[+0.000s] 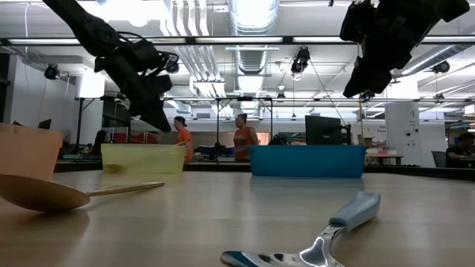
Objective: Sort silverware by color (type)
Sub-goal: Put the blue spoon into the orange bin
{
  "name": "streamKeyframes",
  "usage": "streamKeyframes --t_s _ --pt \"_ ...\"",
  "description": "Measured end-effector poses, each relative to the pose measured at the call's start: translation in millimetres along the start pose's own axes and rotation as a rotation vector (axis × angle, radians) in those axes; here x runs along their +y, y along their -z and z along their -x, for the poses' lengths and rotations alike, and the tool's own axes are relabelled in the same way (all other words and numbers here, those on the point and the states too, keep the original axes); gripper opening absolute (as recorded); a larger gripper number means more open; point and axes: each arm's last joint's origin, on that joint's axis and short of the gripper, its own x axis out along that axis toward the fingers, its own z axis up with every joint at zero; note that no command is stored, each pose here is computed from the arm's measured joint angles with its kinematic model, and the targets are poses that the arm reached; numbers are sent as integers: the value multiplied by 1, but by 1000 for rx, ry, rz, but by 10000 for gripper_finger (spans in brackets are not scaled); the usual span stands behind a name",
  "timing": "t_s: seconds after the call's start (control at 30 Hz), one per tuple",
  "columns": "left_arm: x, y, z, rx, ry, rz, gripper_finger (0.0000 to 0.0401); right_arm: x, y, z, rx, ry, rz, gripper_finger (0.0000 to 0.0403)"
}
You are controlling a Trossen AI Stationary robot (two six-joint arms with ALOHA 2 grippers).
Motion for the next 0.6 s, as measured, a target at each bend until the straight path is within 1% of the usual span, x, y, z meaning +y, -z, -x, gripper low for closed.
streamKeyframes --t_s 0.07,0.17,0.23,0.37,0.5,0.6 --pt "-4 -1 -1 9 -41 -16 95 0 0 0 0 0 0 68" --pt "-8 -5 -2 -16 -48 -52 95 0 0 0 0 0 6 68" --pt "-8 -8 -2 -41 -52 -67 95 0 0 0 -1 0 31 68" --pt "-7 -11 -2 -72 -63 -99 95 -1 2 -6 -56 -16 123 68" --pt "-9 -11 -3 -82 -12 -124 95 -3 11 -16 -125 -29 230 68" --pt "-8 -10 -5 -72 -17 -113 94 -8 21 -23 -151 7 279 68"
